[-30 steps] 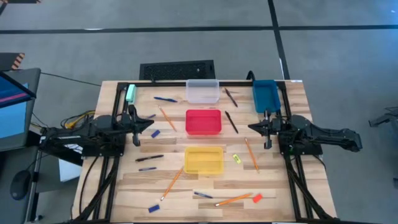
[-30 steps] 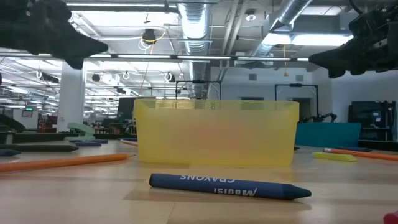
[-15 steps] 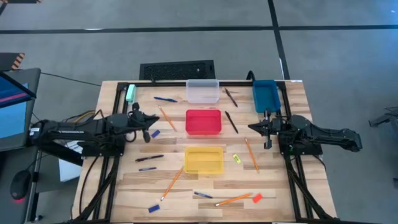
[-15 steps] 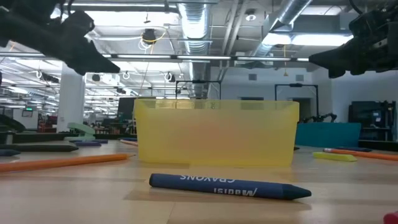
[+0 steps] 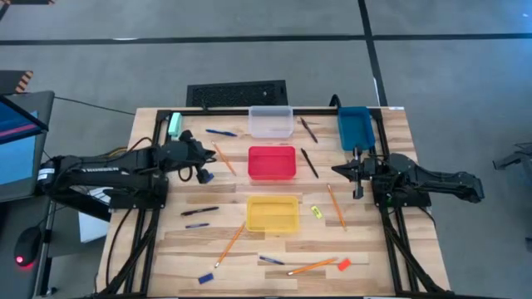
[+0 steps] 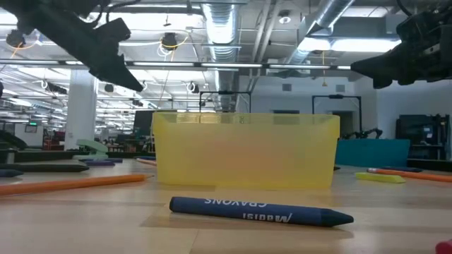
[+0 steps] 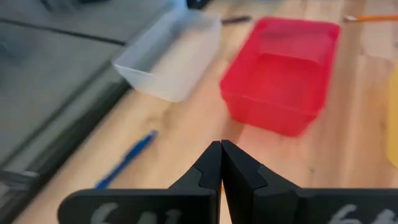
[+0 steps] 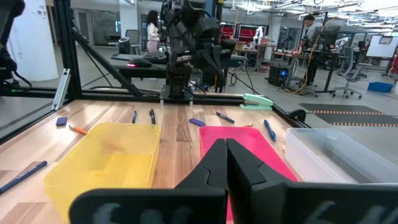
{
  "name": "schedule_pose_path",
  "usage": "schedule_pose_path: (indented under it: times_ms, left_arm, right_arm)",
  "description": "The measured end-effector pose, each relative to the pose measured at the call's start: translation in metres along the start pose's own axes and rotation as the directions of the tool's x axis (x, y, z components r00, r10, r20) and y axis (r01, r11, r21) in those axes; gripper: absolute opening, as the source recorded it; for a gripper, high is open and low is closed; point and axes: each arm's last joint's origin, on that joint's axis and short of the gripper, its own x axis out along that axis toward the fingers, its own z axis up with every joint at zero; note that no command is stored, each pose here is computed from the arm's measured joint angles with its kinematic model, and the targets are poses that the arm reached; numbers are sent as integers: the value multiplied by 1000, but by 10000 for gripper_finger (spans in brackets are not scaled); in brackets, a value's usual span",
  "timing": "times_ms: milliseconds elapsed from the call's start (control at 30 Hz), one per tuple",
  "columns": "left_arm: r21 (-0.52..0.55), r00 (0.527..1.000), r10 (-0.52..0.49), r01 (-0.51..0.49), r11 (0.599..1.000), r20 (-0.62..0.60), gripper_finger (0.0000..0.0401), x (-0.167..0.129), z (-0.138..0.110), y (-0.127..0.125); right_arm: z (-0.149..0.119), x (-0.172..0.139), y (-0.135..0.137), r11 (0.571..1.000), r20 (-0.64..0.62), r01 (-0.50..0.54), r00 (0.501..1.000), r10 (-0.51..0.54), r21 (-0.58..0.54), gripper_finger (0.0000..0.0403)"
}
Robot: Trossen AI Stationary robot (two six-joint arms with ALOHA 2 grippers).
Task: Sort crayons/erasers/pens/pencils in bins
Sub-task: Put the top blue crayon into the red bin
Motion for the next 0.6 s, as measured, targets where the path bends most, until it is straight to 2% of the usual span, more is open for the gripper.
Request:
schedule_pose_path:
  times_ms: [133, 267, 500, 600]
  left_arm:
    - [-13, 991, -70, 69, 998, -118, 0, 5, 7, 3]
    - [-13, 964, -45, 44, 999, -263, 0, 14, 10, 7]
    - [60, 887, -14, 47, 997, -462, 0, 33, 6, 14]
    - [57, 847, -26, 66, 996, -530, 0, 41, -1, 18]
  right_arm:
    - [0, 0, 0, 1000, 0, 0, 1000, 0, 0, 17]
    - [0, 0, 0, 1000, 0, 0, 1000, 0, 0, 17]
    - [0, 0, 0, 1000, 0, 0, 1000, 0, 0, 17]
    - [0, 0, 0, 1000, 0, 0, 1000, 0, 0, 17]
